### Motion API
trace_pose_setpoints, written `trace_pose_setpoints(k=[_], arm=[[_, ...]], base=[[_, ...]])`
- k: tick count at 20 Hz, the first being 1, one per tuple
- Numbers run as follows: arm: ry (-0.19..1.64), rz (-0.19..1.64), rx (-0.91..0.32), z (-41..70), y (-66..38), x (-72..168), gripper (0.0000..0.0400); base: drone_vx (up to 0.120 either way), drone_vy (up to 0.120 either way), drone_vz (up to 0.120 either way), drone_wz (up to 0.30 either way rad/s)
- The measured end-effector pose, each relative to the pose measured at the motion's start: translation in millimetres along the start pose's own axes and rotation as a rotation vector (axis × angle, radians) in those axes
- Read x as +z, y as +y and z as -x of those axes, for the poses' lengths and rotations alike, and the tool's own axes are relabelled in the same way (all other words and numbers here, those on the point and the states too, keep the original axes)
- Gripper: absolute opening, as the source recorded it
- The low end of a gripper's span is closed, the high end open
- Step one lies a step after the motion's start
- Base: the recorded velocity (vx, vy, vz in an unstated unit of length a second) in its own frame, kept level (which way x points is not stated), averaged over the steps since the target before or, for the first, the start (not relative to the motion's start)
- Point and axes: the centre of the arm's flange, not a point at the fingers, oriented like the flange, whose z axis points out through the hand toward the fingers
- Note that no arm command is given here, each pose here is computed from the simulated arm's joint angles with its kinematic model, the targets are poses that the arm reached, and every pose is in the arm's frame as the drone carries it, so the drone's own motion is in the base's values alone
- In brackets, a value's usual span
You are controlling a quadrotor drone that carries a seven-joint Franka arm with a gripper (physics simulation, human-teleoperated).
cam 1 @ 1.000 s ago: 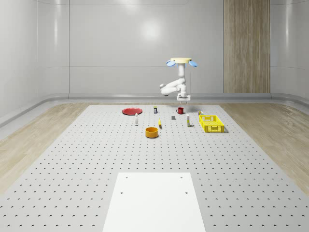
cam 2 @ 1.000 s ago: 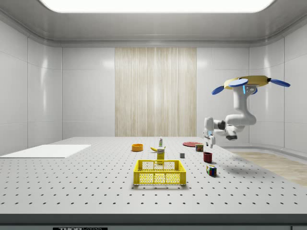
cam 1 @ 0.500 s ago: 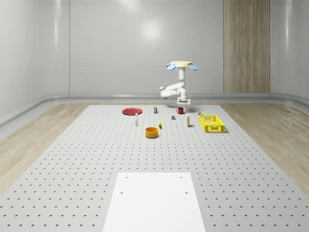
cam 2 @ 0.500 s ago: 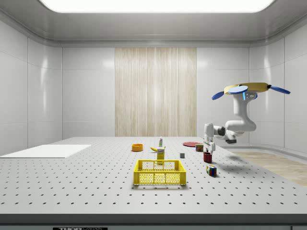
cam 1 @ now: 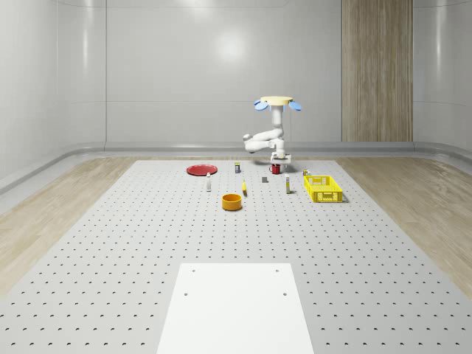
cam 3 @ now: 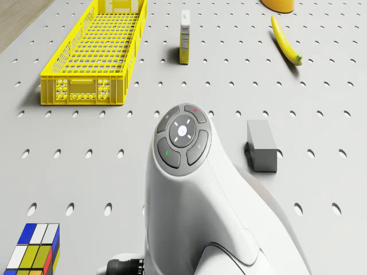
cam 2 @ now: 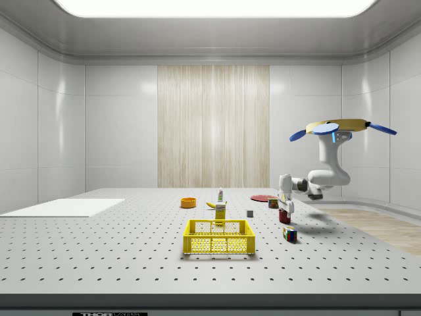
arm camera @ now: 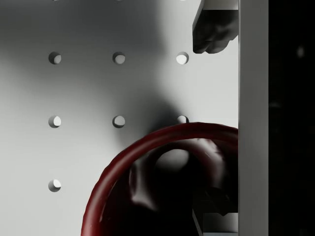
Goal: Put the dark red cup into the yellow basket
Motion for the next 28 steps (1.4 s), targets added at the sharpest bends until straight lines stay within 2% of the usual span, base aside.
trace_pose_setpoints(k=[6, 7, 8, 10, 12, 15, 17, 23, 25, 28], arm=[[0.0, 0.0, 0.0, -1.8, 1.8, 3, 0.04], [0.0, 0.0, 0.0, -2.0, 2.0, 4, 0.0376], [0.0, 0.0, 0.0, -2.2, 2.2, 4, 0.0315], [0.0, 0.0, 0.0, -2.5, 2.5, 4, 0.0231], [0.0, 0.0, 0.0, -2.6, 2.6, 4, 0.0179], [0.0, 0.0, 0.0, -2.8, 2.7, 4, 0.0137], [0.0, 0.0, 0.0, -2.8, 2.8, 4, 0.0123], [-0.002, -0.004, -0.062, -6.6, 6.4, 2, 0.0116], [0.0, 0.0, -0.012, -2.9, 2.8, -4, 0.011], [0.0, 0.0, -0.005, -2.8, 2.8, -14, 0.0104]], base=[[0.0, 0.0, 0.0, 0.0], [0.0, 0.0, 0.0, 0.0], [0.0, 0.0, 0.0, 0.0], [0.0, 0.0, 0.0, 0.0], [0.0, 0.0, 0.0, 0.0], [0.0, 0.0, 0.0, 0.0], [0.0, 0.0, 0.0, 0.0], [0.0, 0.0, 0.0, 0.0], [0.0, 0.0, 0.02, 0.0], [0.04, 0.067, 0.12, 0.0]])
